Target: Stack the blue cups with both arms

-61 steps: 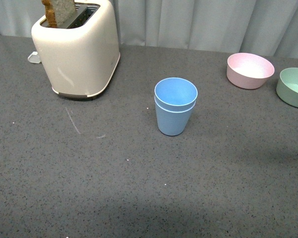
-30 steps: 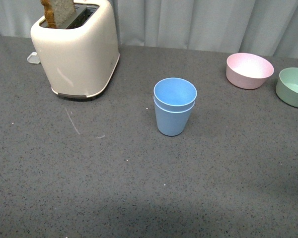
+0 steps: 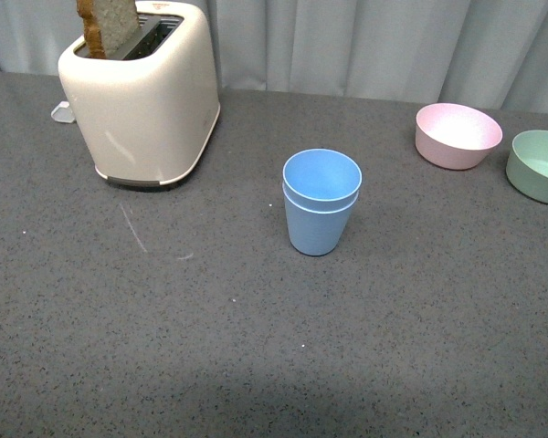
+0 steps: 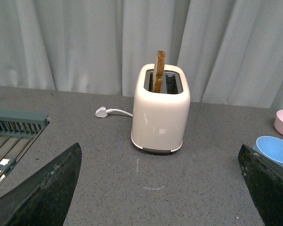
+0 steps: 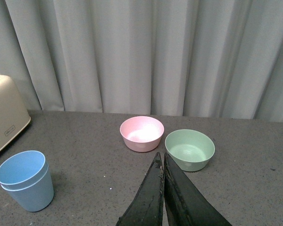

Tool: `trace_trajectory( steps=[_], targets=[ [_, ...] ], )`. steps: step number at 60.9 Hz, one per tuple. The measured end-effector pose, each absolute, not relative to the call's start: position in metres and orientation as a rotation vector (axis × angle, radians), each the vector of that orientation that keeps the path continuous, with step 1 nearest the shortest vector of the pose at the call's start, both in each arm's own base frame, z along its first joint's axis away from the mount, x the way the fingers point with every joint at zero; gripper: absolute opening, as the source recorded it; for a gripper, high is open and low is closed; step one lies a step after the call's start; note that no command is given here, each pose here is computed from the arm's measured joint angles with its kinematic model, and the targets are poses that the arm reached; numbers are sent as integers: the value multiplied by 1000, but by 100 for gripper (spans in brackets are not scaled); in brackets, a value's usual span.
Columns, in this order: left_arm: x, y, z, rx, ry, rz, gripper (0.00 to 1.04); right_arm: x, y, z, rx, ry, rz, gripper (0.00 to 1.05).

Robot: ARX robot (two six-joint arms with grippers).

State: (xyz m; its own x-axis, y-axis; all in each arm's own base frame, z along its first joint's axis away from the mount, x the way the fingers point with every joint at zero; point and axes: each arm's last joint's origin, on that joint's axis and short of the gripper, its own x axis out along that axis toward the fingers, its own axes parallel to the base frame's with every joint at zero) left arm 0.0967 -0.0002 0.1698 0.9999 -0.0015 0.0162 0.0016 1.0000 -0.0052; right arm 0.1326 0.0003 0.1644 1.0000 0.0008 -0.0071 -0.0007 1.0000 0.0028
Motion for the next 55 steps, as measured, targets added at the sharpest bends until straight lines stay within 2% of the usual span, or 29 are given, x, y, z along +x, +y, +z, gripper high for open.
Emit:
trace_trajectory(
  steps=[55],
  targets=[
    [97, 0, 170, -5, -16, -2, 98, 109, 0, 167, 3, -7, 1, 1]
  ],
)
